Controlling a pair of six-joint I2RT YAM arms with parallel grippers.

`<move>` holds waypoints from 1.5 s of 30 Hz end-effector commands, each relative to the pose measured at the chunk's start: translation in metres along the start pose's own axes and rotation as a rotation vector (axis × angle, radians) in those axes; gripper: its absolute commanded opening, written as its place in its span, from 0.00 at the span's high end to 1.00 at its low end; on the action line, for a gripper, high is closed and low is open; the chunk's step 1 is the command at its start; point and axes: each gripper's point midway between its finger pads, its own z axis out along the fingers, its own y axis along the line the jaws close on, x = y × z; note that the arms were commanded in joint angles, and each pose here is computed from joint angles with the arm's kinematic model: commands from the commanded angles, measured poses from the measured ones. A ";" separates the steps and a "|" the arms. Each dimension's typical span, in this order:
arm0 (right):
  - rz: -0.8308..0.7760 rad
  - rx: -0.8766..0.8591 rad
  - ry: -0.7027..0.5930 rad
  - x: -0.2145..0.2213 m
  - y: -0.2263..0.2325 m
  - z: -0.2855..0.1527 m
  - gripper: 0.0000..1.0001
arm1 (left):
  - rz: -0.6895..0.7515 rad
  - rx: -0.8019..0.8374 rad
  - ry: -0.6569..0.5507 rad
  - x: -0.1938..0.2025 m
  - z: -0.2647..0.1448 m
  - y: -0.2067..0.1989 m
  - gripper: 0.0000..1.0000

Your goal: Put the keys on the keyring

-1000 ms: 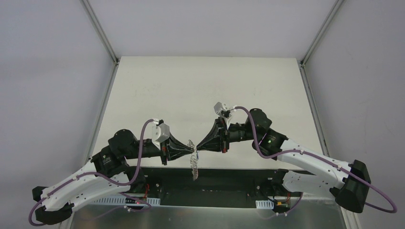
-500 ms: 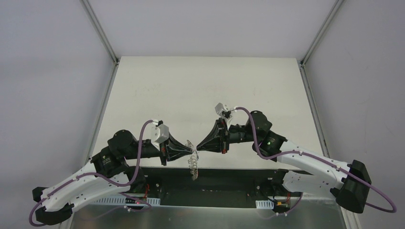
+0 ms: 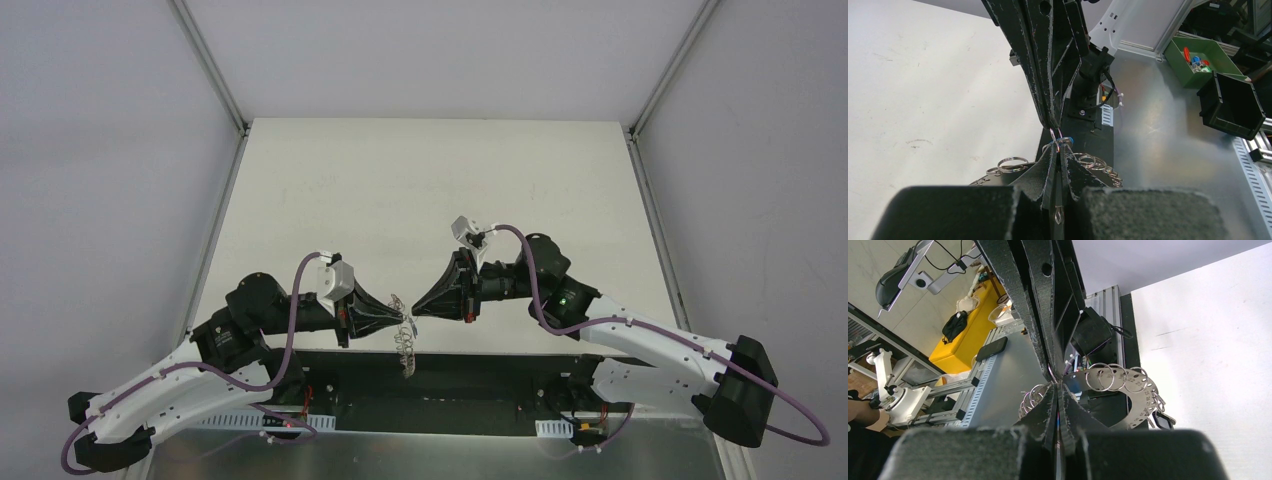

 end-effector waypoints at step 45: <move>-0.447 -0.144 0.113 -0.014 0.034 0.008 0.66 | 0.047 0.115 -0.142 -0.039 0.001 -0.024 1.00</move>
